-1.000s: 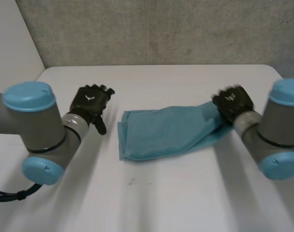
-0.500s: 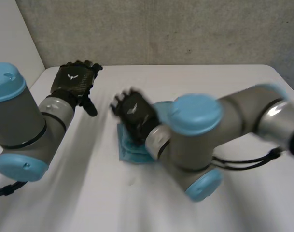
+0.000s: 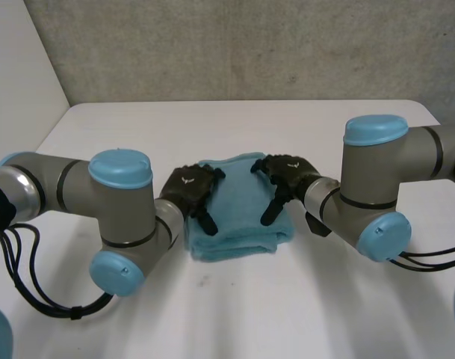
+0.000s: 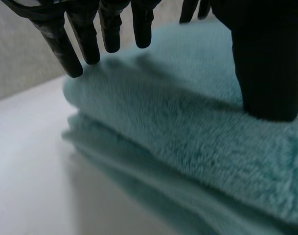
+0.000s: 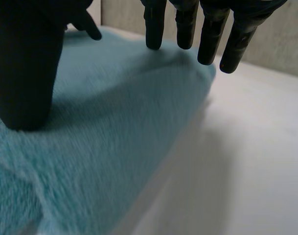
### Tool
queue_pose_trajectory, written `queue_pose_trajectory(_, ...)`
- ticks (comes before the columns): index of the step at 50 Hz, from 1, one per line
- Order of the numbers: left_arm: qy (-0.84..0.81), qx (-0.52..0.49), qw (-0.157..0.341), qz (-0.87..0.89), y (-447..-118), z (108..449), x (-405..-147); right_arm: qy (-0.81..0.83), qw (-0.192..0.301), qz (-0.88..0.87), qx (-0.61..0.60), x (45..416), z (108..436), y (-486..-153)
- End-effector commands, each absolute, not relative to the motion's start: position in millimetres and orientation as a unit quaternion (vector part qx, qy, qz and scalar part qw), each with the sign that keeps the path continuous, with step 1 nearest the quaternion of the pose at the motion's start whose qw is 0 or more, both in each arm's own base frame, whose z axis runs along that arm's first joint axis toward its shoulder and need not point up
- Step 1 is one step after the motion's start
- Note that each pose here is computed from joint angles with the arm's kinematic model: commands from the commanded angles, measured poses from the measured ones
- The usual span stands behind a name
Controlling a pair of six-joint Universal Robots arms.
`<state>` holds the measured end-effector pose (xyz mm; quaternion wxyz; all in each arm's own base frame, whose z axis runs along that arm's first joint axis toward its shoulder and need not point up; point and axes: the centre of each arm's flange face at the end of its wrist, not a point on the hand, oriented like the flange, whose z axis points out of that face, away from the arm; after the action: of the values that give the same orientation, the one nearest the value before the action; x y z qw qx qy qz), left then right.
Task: Fold the laundry
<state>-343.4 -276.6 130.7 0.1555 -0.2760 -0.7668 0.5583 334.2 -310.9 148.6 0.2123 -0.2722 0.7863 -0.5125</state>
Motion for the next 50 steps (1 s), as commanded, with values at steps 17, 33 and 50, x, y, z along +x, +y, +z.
queue_pose_trajectory(17,-0.681,-0.206,0.103,0.695,-272.5,337.3,-282.2,0.709,0.143,-0.667,-0.178,280.8,337.0,-299.9)
queue_pose_trajectory(33,-0.711,-0.170,0.063,0.680,-255.0,365.5,-230.2,0.712,0.055,-0.687,-0.137,225.5,356.2,-290.4)
queue_pose_trajectory(50,-0.685,-0.149,0.096,0.707,-253.8,349.0,-236.0,0.702,0.057,-0.695,-0.142,230.7,342.5,-291.2)
